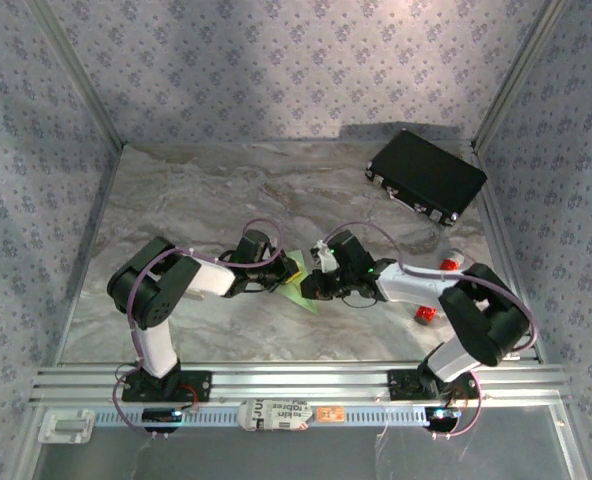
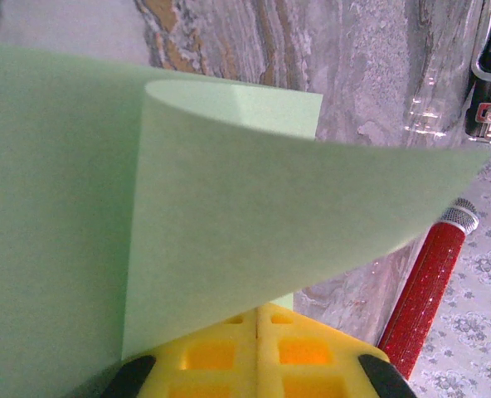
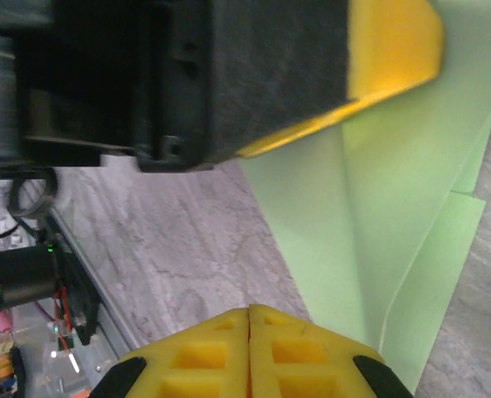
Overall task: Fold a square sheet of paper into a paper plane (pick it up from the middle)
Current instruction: Fourth fold the wing at the center of the table.
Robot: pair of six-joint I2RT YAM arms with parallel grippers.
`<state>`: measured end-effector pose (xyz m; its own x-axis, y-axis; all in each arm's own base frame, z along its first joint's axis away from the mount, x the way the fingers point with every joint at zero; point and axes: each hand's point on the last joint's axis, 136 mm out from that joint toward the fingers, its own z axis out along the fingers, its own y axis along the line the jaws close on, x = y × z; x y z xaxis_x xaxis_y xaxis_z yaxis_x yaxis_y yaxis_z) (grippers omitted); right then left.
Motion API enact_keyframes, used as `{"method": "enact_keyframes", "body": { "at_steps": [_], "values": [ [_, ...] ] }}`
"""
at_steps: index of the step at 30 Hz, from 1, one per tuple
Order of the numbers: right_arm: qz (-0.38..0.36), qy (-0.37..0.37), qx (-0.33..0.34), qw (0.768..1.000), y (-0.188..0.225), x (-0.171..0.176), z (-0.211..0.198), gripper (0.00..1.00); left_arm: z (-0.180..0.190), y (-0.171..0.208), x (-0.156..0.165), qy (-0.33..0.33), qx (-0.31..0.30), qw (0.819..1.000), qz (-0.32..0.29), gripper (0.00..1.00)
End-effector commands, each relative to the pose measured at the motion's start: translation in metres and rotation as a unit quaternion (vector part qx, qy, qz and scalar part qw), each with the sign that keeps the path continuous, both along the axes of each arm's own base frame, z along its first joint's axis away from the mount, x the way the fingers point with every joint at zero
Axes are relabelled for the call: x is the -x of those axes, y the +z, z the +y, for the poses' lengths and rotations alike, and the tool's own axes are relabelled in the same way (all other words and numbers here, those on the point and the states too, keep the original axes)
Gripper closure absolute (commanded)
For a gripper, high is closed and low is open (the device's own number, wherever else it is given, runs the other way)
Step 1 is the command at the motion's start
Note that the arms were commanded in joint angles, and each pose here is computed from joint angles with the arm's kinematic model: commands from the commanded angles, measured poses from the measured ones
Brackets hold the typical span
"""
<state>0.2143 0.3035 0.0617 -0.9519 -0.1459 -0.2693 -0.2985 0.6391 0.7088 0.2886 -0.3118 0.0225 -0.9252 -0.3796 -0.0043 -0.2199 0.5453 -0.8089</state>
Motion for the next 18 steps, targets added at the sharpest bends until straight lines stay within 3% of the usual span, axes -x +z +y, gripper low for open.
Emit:
{"method": "enact_keyframes", "body": {
  "at_steps": [1, 18],
  "values": [
    [0.009, 0.006, 0.012, 1.0, -0.008, -0.002, 0.006, 0.92, 0.027, -0.046, 0.014, 0.024, -0.066, 0.996, 0.054, 0.97],
    [0.041, -0.002, 0.043, 0.998, -0.049, 0.017, -0.012, 0.93, 0.027, -0.044, 0.015, 0.022, -0.067, 0.996, 0.054, 0.97]
  ]
}}
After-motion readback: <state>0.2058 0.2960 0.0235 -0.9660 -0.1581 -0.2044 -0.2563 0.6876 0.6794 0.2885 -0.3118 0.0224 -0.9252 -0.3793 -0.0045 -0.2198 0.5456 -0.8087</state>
